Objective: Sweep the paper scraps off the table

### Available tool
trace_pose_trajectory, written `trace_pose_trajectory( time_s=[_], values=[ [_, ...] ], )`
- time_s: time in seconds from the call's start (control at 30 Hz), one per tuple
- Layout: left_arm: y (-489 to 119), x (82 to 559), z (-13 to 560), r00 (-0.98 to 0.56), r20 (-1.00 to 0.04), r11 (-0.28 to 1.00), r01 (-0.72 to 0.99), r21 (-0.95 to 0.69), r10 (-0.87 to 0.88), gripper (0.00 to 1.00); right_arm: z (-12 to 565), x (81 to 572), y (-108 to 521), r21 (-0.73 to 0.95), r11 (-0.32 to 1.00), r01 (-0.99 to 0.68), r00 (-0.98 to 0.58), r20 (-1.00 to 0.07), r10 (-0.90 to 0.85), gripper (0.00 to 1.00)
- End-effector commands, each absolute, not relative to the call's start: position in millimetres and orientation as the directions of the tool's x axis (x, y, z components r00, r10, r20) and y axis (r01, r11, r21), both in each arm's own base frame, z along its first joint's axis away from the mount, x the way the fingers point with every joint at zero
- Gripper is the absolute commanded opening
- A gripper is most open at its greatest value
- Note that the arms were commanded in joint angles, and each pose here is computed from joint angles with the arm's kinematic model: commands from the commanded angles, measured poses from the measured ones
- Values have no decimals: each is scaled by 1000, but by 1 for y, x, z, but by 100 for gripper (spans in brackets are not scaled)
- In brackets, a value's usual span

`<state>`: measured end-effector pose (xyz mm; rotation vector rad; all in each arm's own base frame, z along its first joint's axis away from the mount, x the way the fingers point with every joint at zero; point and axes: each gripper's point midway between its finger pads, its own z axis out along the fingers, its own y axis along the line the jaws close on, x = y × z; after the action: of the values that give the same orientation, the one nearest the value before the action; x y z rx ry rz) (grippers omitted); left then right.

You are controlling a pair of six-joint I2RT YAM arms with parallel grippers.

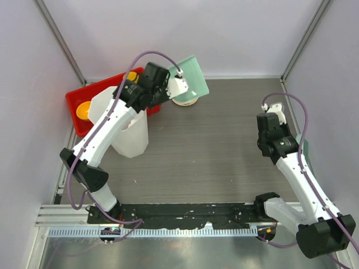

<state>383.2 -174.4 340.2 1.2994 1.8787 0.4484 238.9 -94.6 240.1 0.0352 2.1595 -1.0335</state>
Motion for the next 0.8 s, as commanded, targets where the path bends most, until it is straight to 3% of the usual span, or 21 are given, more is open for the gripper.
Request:
trace_pose_trajectory(
  time_s=[0.0, 0.13, 0.3, 0.33, 0.4, 0.47, 0.6, 0.67, 0.77],
  values=[
    [-211, 348, 281, -201, -534, 457, 792, 405, 821, 0, 209, 233, -105, -714, 637, 290, -770, -570, -288, 1],
    [-216, 337, 248, -224, -512, 430, 840, 331, 830, 0, 178, 229, -99, -698, 684, 213, -815, -513, -270, 1],
    [-211, 333, 225, -243, -458, 411, 856, 312, 855, 0, 143, 247, -57, -650, 760, -14, -880, -353, -319, 1],
    [-210, 334, 225, -243, -452, 410, 855, 318, 858, 0, 149, 259, -44, -600, 800, 11, -875, -393, -283, 1],
    [-206, 333, 223, -250, -437, 412, 850, 328, 864, 0, 124, 261, -15, -496, 863, -95, -920, -288, -266, 1],
    [-200, 333, 224, -257, -425, 418, 841, 343, 868, 0, 130, 275, 6, -461, 882, -99, -918, -300, -261, 1],
    [-187, 332, 225, -273, -415, 433, 825, 363, 868, 0, 131, 304, 100, -53, 995, -80, -903, -419, -95, 1],
    [-180, 331, 226, -284, -415, 445, 816, 370, 864, 0, 143, 321, 137, 68, 992, -110, -852, -520, -59, 1],
    [-173, 326, 220, -295, -396, 444, 818, 366, 870, 0, 162, 326, 180, 165, 972, -169, -809, -587, -41, 1]
  ],
)
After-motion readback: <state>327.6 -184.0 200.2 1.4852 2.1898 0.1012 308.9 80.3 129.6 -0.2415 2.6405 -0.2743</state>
